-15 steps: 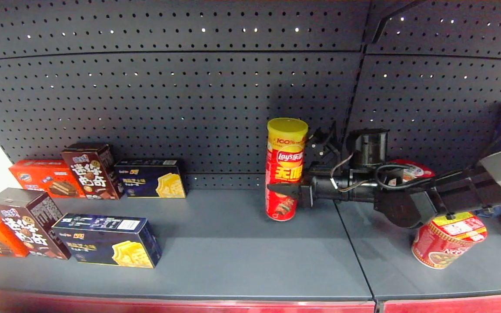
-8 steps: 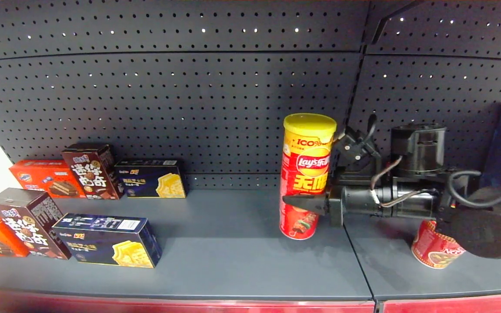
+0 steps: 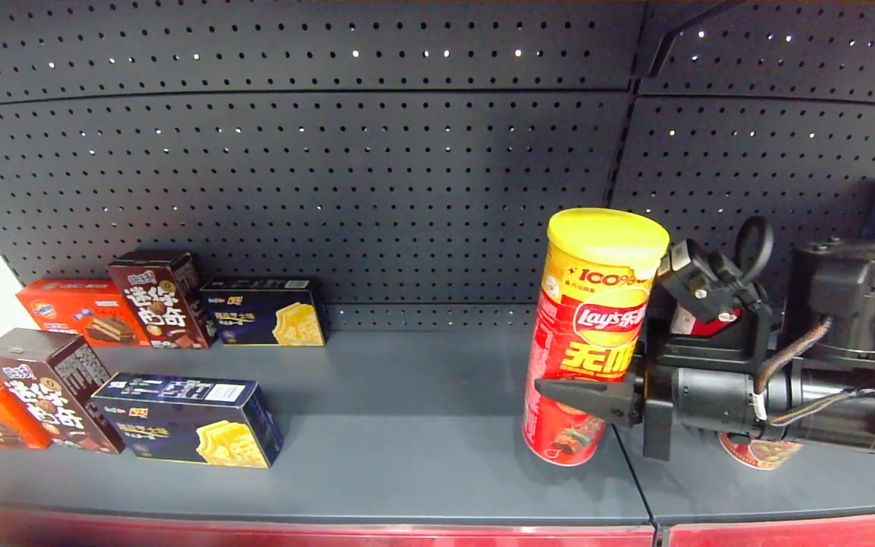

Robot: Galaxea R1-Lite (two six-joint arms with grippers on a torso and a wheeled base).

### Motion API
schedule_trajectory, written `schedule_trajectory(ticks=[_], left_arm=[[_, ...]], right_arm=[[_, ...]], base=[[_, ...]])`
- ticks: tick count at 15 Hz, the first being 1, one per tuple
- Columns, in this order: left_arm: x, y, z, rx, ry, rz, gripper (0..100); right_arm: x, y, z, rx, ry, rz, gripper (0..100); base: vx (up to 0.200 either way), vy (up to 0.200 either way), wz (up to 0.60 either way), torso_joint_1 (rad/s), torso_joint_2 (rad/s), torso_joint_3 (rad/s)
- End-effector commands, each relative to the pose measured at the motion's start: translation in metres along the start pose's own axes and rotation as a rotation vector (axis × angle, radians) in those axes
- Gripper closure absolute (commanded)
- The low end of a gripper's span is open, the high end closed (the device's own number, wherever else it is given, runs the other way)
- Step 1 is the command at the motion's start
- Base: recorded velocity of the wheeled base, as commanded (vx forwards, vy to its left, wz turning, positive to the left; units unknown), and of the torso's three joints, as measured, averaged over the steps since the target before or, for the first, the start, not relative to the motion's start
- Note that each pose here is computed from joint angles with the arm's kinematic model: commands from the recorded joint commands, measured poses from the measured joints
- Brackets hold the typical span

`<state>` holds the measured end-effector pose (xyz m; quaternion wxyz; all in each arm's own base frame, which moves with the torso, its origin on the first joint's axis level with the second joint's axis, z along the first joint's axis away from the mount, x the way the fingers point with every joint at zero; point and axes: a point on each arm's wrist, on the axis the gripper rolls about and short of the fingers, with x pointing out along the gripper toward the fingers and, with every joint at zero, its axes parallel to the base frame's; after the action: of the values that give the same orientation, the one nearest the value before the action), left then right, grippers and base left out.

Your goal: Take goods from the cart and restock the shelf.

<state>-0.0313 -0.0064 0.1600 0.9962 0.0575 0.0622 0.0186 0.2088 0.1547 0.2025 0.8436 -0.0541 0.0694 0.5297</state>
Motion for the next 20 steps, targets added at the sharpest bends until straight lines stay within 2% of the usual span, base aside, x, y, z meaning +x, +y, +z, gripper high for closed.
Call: schedule_trajectory(ticks=[1, 4, 8, 13, 20], left_arm=[[-0.005, 0.000, 0.006, 0.003, -0.033, 0.005, 100], [-0.010, 0.002, 0.019, 0.008, -0.068, 0.007, 100], [-0.007, 0.002, 0.019, 0.009, -0.050, 0.004, 100], [-0.007, 0.002, 0.021, 0.009, -0.054, 0.020, 100], [-0.006, 0.002, 0.018, 0.008, -0.041, 0.026, 100]], right_arm=[[-0.007, 0.006, -0.007, -0.006, -0.010, 0.003, 100], [-0.008, 0.007, -0.020, 0.014, -0.025, 0.000, 100], [0.003, 0.001, -0.027, 0.014, -0.025, -0.001, 100], [0.026, -0.011, -0.042, 0.003, -0.042, -0.003, 100], [0.034, -0.014, -0.059, 0.028, 0.005, 0.003, 100]], base=[[0.000, 0.000, 0.00, 0.000, 0.00, 0.000], [0.000, 0.000, 0.00, 0.000, 0.00, 0.000], [0.000, 0.000, 0.00, 0.000, 0.00, 0.000], [0.000, 0.000, 0.00, 0.000, 0.00, 0.000], [0.000, 0.000, 0.00, 0.000, 0.00, 0.000]])
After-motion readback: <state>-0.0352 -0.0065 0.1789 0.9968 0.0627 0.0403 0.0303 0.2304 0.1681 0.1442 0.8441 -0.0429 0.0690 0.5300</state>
